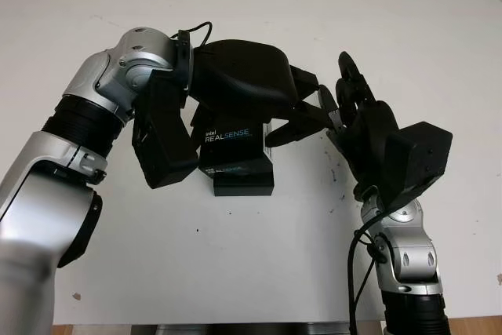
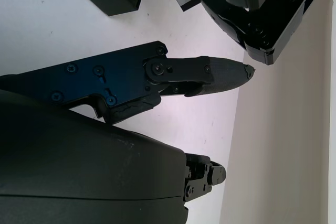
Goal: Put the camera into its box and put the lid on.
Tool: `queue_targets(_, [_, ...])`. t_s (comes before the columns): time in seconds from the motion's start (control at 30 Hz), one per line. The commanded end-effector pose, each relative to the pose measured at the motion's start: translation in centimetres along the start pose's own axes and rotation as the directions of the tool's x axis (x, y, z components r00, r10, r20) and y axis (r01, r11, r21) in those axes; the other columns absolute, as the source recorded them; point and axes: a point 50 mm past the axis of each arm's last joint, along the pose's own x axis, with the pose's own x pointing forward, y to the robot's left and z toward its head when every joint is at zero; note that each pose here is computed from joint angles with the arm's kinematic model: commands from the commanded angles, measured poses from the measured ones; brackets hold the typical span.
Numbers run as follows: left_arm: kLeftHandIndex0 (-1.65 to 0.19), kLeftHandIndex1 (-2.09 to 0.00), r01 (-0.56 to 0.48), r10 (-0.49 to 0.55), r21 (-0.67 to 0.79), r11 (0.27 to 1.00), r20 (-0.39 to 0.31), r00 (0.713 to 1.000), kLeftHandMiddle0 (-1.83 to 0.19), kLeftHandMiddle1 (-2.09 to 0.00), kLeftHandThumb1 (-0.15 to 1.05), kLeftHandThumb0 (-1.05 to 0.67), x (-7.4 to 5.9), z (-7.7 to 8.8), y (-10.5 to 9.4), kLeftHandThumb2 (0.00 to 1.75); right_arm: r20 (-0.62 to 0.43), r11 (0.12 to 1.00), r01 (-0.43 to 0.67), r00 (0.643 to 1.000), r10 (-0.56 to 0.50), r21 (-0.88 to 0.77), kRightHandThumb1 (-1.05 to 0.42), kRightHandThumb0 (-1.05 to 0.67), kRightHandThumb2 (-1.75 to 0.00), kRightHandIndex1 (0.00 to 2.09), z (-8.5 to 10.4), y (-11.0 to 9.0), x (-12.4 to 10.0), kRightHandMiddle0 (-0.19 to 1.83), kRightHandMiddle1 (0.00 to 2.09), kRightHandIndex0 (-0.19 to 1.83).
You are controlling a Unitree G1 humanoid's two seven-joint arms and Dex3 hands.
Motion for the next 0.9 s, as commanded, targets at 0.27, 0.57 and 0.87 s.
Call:
queue_targets(0.27, [-0.21, -2.09, 0.047, -0.046, -0.087, 0.995, 0.008, 0.999, -0.52, -2.09, 1.05, -0.31, 0.67, -0.02, 0.39, 0.26, -0.004, 1.000, 0.010, 1.000, -0.010, 0.023, -1.05, -0.68, -0.33, 0.05, -0.05, 0.07, -0.22, 0.06, 0.06, -0.05])
queue_targets(0.57, [-0.27, -2.09, 0.118, -0.121, -0.245, 0.962, 0.003, 0.993, -0.56, -2.09, 1.05, -0.30, 0.56, 0.19, 0.34, 0.28, -0.002, 1.000, 0.015, 1.000, -0.015, 0.027, -1.05, -0.69, -0.32, 0.05, 0.00, 0.09, -0.12, 0.07, 0.06, -0.04])
queue_targets(0.87, [-0.30, -2.09, 0.115, -0.117, -0.305, 0.945, 0.013, 0.993, -0.65, -2.09, 1.05, -0.31, 0.67, 0.52, 0.23, 0.29, 0.002, 1.000, 0.012, 1.000, -0.012, 0.014, -1.05, -0.67, -0.34, 0.06, -0.08, 0.28, -0.08, 0.07, 0.06, -0.03])
